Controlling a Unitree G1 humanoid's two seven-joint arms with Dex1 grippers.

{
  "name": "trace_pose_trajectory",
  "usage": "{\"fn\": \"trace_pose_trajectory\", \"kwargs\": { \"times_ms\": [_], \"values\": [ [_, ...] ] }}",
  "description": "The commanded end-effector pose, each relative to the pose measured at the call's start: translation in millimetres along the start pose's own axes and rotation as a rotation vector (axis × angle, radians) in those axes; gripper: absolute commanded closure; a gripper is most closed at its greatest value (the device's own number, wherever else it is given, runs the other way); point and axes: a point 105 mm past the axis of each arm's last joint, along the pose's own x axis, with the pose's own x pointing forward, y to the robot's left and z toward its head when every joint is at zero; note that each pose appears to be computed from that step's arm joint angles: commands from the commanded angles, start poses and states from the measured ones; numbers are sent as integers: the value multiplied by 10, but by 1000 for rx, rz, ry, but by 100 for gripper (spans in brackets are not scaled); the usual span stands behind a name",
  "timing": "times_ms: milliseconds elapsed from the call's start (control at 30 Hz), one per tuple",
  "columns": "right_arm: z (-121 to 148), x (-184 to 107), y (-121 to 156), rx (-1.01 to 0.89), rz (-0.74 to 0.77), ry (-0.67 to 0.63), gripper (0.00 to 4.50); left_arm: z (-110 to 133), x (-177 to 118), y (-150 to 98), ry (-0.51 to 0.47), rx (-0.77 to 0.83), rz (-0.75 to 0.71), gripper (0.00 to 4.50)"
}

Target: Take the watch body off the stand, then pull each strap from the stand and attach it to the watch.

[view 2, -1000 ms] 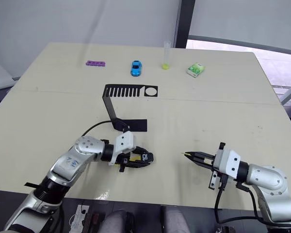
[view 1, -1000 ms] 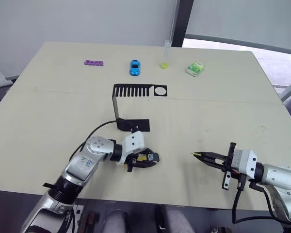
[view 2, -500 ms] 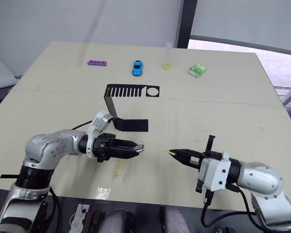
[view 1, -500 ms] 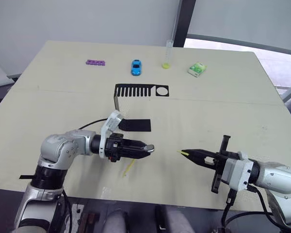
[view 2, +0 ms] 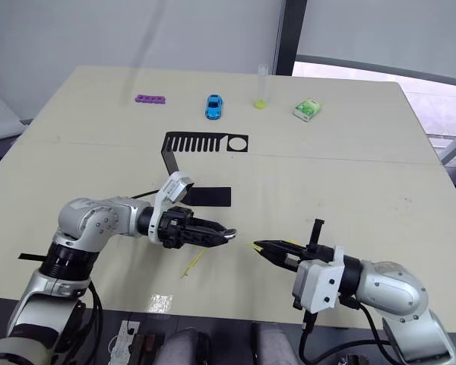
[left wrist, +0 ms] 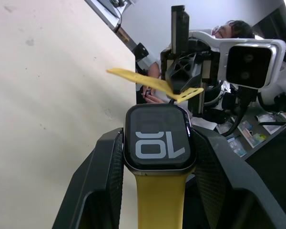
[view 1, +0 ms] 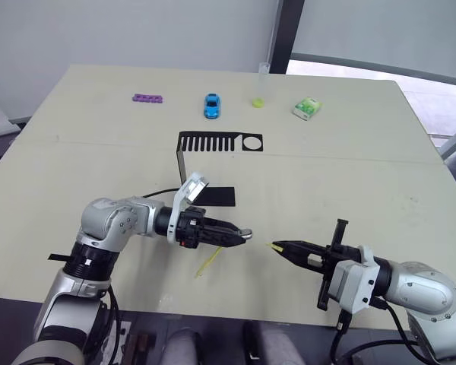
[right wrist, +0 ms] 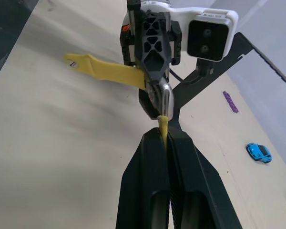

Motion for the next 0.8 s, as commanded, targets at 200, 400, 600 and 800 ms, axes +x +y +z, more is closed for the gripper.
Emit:
{"fn": "trace_pose_trajectory", "kwargs": {
  "times_ms": [200, 400, 600, 800],
  "values": [
    [-27, -8, 52, -11, -31, 43, 450, 18, 129, 145, 67, 71, 162, 290],
    [-124, 15, 97, -4, -35, 78, 450, -32, 222, 80, 98, 80, 196, 290],
    [-193, 63, 87, -4, -43, 94, 450, -36, 275, 73, 89, 73, 216, 290],
    [-208, 57, 89, -8, -45, 97, 450, -63, 271, 63, 78, 53, 221, 290]
  ]
}}
